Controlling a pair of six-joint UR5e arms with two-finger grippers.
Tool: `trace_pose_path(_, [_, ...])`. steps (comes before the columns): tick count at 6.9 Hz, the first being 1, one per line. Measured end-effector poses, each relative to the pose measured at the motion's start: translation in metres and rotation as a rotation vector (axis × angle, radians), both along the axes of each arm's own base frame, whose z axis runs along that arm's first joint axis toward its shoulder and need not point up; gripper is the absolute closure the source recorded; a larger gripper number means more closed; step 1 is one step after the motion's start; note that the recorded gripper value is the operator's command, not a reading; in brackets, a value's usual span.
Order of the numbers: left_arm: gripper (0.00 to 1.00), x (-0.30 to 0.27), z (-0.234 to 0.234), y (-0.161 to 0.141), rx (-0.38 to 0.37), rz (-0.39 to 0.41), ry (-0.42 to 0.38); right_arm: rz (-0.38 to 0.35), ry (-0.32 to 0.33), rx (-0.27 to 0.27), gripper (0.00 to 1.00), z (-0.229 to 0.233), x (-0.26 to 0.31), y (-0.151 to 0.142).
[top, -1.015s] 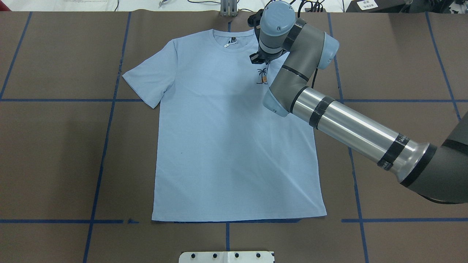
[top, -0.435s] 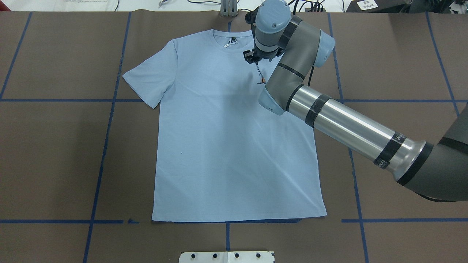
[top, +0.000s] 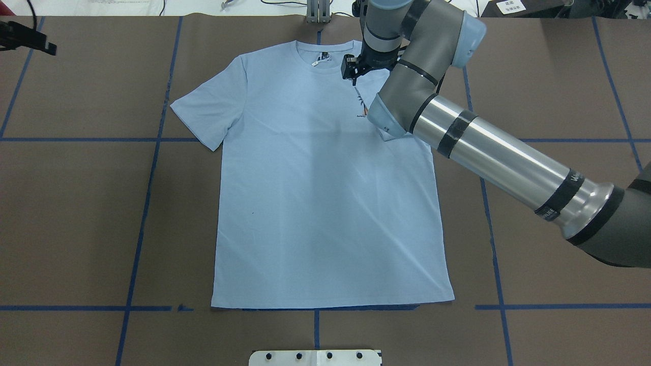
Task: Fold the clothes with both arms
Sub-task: 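Fold the sleeve inward onto the chest with the right gripper while the left arm approaches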
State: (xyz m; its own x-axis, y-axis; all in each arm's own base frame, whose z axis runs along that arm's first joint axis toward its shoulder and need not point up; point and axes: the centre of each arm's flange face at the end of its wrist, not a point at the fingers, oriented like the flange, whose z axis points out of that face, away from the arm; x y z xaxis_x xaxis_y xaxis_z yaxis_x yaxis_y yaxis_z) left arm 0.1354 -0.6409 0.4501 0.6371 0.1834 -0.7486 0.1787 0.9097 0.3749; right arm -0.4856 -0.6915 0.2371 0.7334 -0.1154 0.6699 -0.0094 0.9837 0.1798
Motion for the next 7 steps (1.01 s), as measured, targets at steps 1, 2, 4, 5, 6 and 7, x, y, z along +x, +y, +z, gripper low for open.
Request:
trace_pose_path(1, [0.01, 0.047, -0.015, 0.001, -0.016, -0.052, 0.020, -0.004, -0.001, -0.060, 0.00, -0.001, 0.028, 0.004])
trace_pose_path(2, [0.01, 0.095, -0.022, 0.008, -0.025, -0.104, 0.037, 0.005, 0.007, -0.102, 0.00, 0.002, 0.056, 0.010])
trace_pose_path(4, [0.02, 0.181, -0.027, 0.021, -0.062, -0.181, 0.041, 0.030, 0.006, -0.140, 0.00, 0.006, 0.092, 0.009])
trace_pose_path(5, [0.02, 0.218, -0.027, 0.025, -0.085, -0.208, 0.036, 0.035, 0.004, -0.145, 0.00, 0.008, 0.099, 0.008])
trace_pose_path(6, [0.02, 0.243, -0.023, 0.024, -0.094, -0.233, 0.019, 0.040, 0.002, -0.146, 0.00, 0.009, 0.102, 0.007])
trace_pose_path(7, [0.02, 0.257, -0.016, 0.021, -0.097, -0.255, -0.005, 0.044, 0.001, -0.148, 0.00, 0.009, 0.103, 0.006])
